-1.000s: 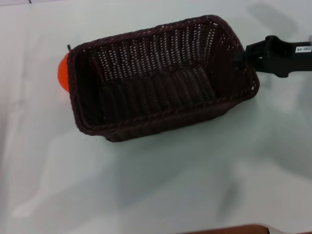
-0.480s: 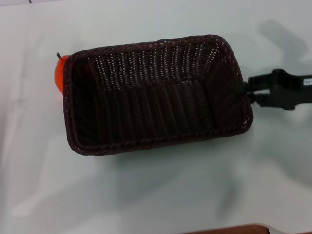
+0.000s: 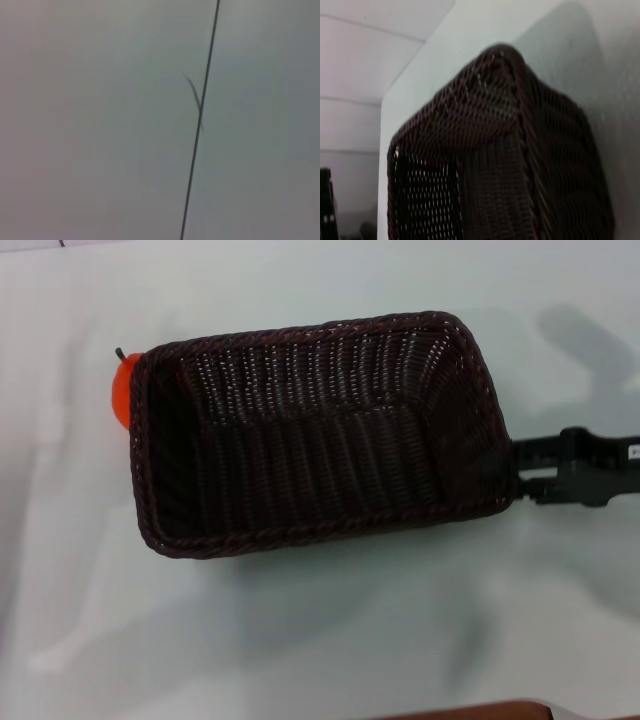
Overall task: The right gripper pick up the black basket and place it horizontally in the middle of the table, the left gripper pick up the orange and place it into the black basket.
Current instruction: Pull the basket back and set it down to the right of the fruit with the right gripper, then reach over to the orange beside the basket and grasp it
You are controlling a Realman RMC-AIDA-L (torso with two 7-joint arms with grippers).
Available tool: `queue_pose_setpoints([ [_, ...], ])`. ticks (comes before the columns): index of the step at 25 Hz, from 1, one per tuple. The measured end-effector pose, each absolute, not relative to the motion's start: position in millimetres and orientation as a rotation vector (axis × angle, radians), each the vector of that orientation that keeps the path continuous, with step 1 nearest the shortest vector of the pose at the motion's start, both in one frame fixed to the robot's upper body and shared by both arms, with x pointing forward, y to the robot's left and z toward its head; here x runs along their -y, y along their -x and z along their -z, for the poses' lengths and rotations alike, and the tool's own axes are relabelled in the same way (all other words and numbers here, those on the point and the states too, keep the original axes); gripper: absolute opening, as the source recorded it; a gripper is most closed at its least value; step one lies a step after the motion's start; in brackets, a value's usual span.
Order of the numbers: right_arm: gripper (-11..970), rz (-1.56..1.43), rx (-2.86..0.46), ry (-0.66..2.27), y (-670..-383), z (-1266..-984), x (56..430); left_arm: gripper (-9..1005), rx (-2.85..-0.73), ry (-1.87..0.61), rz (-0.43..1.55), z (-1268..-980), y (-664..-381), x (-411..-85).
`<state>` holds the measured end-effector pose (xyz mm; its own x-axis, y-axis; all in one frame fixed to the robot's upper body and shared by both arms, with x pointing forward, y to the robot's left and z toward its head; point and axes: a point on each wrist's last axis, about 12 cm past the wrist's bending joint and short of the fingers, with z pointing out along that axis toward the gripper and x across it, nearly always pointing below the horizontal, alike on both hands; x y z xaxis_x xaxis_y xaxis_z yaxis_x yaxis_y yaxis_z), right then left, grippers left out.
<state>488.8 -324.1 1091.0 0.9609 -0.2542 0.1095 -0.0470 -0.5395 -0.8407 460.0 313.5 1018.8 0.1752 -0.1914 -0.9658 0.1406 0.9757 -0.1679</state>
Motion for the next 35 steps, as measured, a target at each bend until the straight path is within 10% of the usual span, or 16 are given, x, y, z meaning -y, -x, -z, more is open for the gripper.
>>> queue_pose_setpoints([
  [16, 635, 0.945, -0.341, 2.032, -467.7, -1117.6, 428.0, 901, -1.573, -0.155, 0.542, -1013.0, -473.9, -308.8],
  [35, 627, 1.176, -0.389, 1.864, -459.3, -1104.9, 436.9, 730, -1.743, -0.332, 0.544, -1011.2, -519.3, -281.6],
])
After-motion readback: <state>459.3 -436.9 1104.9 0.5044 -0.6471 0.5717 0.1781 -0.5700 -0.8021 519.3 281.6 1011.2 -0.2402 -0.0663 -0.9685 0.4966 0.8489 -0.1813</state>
